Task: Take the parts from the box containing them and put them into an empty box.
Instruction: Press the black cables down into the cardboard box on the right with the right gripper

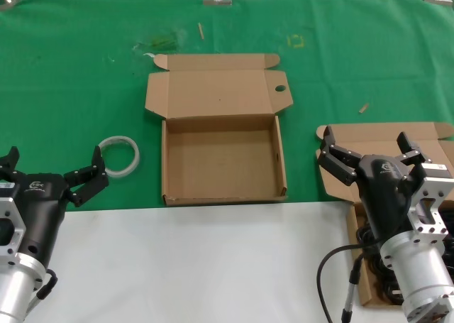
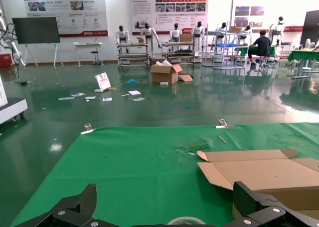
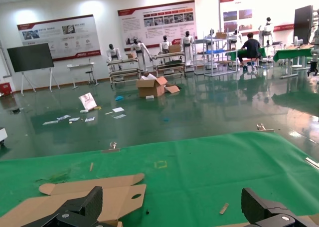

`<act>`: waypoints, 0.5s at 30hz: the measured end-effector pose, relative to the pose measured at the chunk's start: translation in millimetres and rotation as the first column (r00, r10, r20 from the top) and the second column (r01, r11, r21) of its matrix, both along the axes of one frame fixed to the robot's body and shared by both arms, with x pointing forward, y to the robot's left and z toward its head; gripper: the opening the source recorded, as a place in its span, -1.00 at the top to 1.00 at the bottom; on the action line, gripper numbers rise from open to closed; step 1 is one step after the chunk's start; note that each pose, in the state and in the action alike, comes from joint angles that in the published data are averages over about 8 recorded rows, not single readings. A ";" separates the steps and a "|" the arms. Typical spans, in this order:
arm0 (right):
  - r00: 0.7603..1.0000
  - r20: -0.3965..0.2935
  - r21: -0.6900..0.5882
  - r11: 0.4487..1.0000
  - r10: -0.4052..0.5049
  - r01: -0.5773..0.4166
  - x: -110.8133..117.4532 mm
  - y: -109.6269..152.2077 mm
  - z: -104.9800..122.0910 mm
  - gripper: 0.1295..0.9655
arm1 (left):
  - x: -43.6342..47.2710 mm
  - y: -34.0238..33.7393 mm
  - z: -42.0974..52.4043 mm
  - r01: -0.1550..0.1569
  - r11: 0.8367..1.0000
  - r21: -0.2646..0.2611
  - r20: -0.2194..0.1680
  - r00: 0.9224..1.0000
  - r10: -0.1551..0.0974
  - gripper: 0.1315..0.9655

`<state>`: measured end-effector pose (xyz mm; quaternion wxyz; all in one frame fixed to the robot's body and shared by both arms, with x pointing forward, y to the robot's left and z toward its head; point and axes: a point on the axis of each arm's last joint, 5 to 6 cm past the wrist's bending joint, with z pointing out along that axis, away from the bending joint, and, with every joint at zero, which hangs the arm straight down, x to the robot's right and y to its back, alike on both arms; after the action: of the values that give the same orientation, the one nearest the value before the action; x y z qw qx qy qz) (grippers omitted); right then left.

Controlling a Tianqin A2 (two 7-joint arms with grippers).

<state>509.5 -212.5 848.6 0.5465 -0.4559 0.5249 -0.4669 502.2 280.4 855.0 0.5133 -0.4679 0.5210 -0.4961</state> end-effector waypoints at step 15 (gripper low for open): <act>1.000 0.000 0.000 1.000 0.000 0.000 0.0 0.0 0.0 -1.00 | 0.0 0.0 0.0 0.000 1.000 0.000 0.000 1.000 0.000 -1.00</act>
<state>509.5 -212.5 848.6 0.5465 -0.4559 0.5249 -0.4669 502.2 280.4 855.0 0.5133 -0.4679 0.5210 -0.4961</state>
